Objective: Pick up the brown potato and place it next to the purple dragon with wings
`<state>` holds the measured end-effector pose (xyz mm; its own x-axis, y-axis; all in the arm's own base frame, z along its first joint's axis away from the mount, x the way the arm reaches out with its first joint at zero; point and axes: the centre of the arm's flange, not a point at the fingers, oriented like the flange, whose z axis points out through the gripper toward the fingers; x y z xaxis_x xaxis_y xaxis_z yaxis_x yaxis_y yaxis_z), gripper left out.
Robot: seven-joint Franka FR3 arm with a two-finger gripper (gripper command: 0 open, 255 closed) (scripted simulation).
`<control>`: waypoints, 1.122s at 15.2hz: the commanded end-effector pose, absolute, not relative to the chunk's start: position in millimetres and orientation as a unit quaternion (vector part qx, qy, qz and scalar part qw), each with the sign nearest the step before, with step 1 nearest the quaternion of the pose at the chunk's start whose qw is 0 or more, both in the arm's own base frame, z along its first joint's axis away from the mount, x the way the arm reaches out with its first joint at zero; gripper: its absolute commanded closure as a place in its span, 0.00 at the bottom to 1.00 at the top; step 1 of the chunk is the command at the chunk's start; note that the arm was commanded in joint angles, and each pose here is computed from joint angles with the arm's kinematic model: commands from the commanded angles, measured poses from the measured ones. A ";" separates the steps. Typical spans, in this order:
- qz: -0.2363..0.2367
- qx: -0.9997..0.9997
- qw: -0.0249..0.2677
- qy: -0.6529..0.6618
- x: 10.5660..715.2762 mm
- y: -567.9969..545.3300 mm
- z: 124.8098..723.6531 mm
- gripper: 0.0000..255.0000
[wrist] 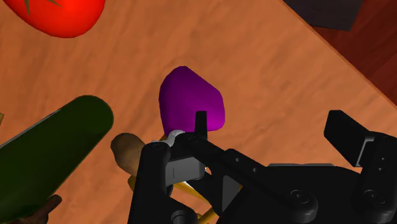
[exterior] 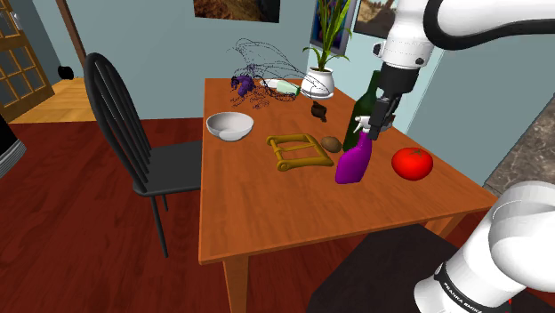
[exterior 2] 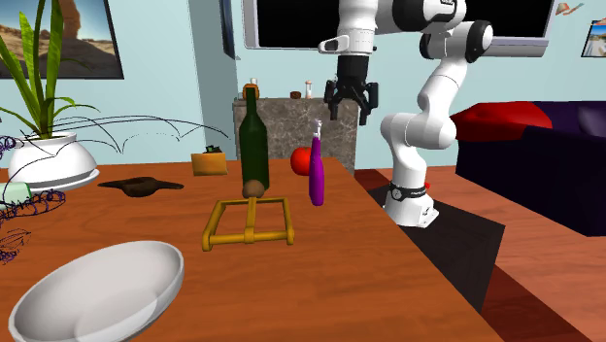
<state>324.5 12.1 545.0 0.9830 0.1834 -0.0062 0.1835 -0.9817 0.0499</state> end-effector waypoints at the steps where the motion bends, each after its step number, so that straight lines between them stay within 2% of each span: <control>1: -0.001 0.995 0.025 0.092 324.5 12.1 545.0 0.00; 17: 0.029 0.982 0.051 0.182 456.9 -89.1 432.9 0.00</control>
<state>450.1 -83.9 439.8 0.9372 0.3471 0.0350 0.3419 -0.9338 0.1055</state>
